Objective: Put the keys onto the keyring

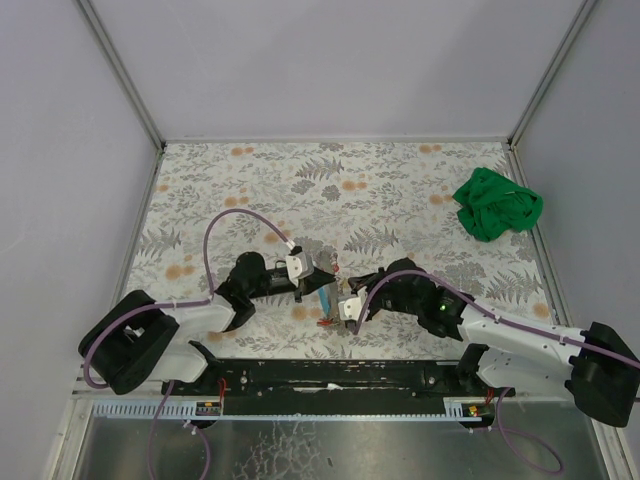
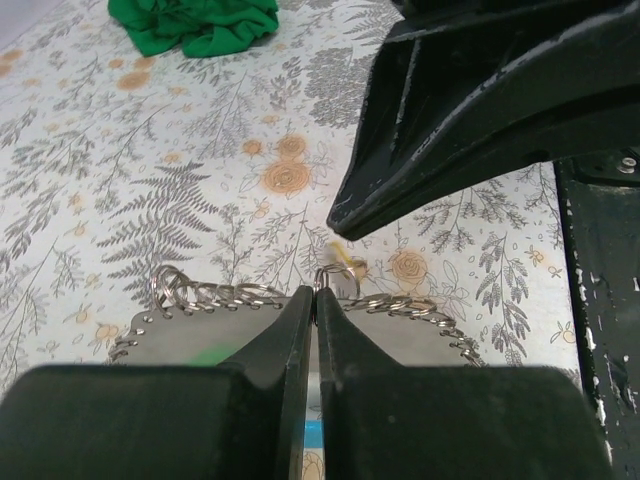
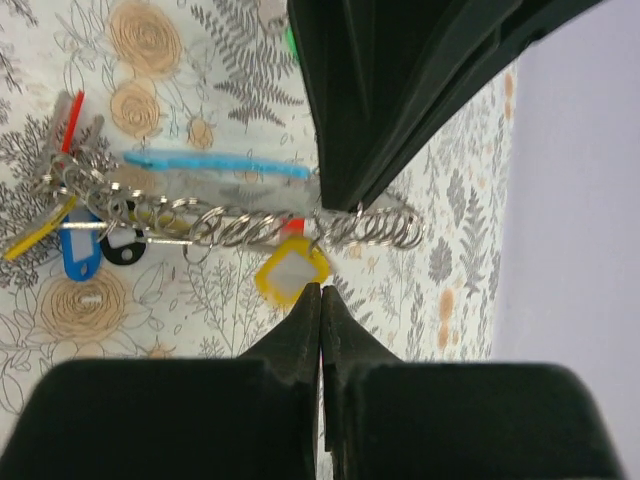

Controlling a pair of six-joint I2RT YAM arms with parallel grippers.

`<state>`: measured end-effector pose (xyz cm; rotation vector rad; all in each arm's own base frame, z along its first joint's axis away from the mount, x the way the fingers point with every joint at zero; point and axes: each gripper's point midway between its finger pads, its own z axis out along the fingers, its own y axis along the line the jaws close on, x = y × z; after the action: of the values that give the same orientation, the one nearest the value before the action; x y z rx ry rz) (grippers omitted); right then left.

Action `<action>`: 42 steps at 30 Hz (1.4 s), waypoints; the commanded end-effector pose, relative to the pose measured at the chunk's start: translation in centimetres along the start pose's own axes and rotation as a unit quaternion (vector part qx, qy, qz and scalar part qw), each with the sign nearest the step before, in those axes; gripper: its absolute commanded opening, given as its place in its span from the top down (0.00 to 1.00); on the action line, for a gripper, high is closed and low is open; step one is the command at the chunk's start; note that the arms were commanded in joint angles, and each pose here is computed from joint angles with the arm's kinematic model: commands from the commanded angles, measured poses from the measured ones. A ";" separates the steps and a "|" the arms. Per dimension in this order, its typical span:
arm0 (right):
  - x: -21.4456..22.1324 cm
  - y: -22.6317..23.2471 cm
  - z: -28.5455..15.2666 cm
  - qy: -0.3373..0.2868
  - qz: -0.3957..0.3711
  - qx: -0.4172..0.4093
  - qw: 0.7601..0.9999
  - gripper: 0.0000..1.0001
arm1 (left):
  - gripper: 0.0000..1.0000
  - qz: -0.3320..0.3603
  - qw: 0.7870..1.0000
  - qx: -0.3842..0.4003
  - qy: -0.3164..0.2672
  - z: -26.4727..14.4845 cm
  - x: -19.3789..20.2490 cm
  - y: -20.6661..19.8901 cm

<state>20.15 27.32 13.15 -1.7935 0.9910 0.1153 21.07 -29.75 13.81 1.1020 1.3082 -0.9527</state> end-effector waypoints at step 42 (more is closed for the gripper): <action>-2.3 -4.3 1.3 -0.081 0.123 0.131 0.980 0.75 | 1.00 -0.027 0.996 -0.051 -0.065 -0.1 -3.0 1.6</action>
<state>21.02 29.37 14.10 -1.4823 1.0954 0.2749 22.22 -29.21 14.40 0.9392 1.3641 -0.9738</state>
